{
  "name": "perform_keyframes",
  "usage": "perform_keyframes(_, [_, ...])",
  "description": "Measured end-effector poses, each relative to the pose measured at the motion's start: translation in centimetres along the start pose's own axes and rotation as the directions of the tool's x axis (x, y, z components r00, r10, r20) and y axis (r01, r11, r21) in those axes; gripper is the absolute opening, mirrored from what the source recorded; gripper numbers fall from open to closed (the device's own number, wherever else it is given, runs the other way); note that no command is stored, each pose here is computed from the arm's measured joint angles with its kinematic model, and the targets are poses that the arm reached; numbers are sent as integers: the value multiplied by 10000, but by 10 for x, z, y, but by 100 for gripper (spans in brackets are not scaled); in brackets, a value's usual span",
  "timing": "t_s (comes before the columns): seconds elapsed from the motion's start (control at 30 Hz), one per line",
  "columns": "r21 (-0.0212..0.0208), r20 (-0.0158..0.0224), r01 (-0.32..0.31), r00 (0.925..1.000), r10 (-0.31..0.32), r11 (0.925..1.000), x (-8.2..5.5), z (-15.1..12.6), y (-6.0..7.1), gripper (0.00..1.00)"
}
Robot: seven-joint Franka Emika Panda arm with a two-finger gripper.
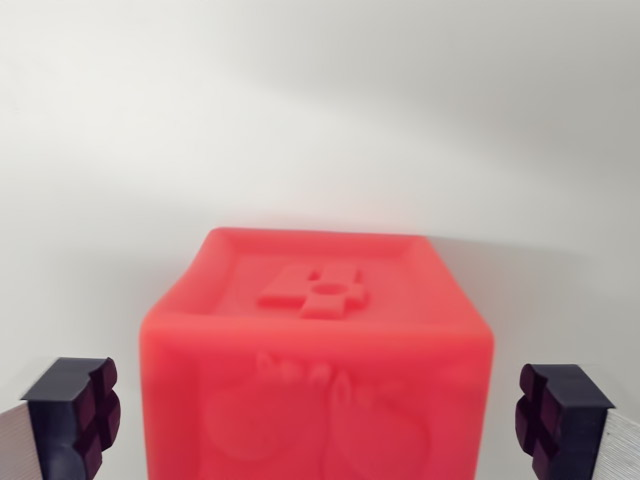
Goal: Destack cube
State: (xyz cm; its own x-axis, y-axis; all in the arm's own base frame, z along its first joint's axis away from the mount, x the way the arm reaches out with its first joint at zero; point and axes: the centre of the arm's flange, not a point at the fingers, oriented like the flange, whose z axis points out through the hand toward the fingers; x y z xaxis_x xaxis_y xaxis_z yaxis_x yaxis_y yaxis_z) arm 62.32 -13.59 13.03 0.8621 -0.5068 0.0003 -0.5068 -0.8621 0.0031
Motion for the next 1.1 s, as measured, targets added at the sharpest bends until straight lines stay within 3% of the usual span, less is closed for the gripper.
perform_keyframes(0.5, [28,1,-8,10000,8,10000,0,-42,0,100])
perform_keyframes(1.1, [54,-8,0,10000,0,10000,0,-114,1,100])
